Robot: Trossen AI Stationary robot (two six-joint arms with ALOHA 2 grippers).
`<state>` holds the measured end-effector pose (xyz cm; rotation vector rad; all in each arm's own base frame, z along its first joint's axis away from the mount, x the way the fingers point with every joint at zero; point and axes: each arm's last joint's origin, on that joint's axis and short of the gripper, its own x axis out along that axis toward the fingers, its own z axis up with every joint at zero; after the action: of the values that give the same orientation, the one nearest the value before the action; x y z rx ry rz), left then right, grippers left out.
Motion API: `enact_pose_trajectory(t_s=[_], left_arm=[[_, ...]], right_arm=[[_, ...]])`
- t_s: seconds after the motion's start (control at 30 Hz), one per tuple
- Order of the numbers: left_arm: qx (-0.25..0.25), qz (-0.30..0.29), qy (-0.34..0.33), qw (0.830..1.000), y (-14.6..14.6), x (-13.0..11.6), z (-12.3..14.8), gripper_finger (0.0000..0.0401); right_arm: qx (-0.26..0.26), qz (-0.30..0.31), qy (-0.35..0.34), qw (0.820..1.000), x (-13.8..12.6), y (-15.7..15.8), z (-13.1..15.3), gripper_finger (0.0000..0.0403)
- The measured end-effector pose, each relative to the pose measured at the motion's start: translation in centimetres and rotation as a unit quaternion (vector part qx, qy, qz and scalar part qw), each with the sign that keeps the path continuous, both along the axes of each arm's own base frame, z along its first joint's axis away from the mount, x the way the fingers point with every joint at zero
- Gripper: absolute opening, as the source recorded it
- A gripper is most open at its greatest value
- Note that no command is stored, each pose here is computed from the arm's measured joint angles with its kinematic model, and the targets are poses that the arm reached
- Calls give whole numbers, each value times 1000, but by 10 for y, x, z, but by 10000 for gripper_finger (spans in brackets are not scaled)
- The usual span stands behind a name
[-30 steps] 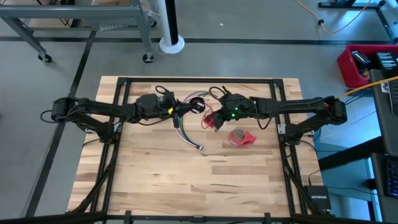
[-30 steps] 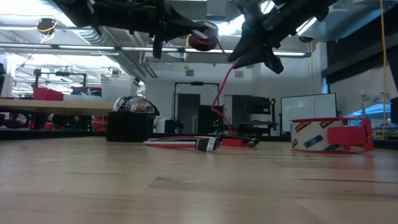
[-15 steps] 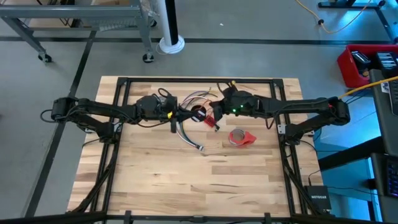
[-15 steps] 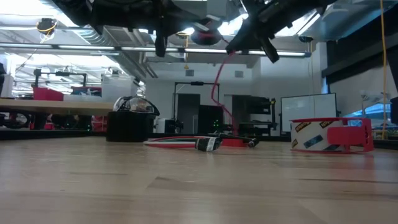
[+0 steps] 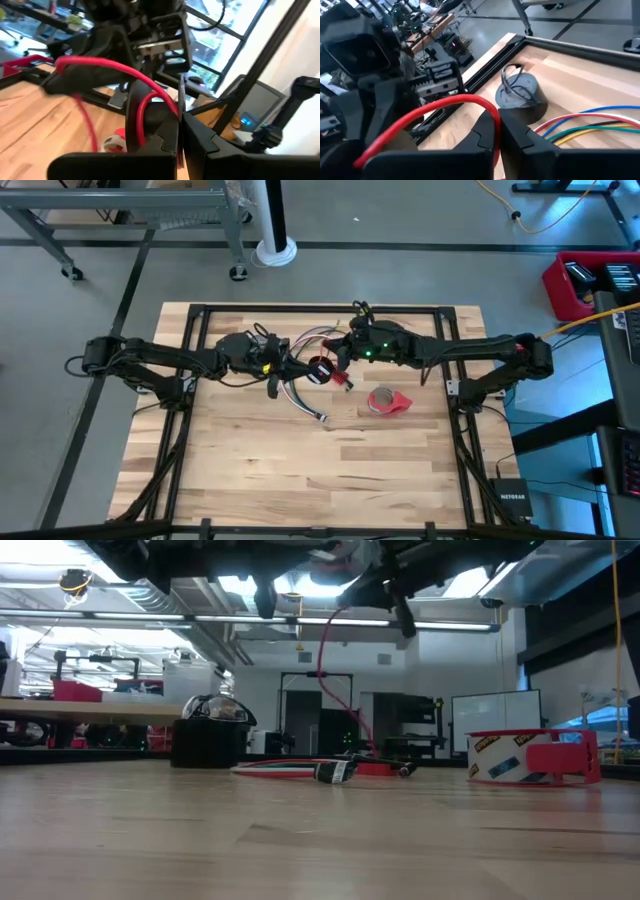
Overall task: Coil cords
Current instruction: Uncoil the red wire from the black spool
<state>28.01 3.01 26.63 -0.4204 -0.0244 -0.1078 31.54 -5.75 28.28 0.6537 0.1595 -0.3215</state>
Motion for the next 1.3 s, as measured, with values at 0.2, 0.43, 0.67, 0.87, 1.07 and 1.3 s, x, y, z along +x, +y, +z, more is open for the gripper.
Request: enact_pose_trajectory(t_s=[0.2, 0.43, 0.67, 0.87, 1.07, 1.3], left_arm=[[-8, -20, -2, 1000, -1, 0, 1, 0], [-7, -22, -2, 1000, -1, 0, 1, 0], [-6, -19, -2, 1000, -1, 0, 0, 0], [-1, -19, -1, 1000, -1, 0, 0, 0], [16, -6, -6, 1000, 0, 0, 0, 0], [37, 21, -9, 999, 2, 0, 1, 1]], right_arm=[[9, -5, -2, 1000, 9, -7, -11, 9], [76, 40, 2, 996, 21, -8, -29, 9], [127, 73, 2, 989, 28, -7, -40, 9], [181, 117, 17, 976, 32, -4, -50, 9], [221, 152, 28, 963, 34, -2, -55, 9], [264, 180, 42, 946, 37, 0, -65, 9]])
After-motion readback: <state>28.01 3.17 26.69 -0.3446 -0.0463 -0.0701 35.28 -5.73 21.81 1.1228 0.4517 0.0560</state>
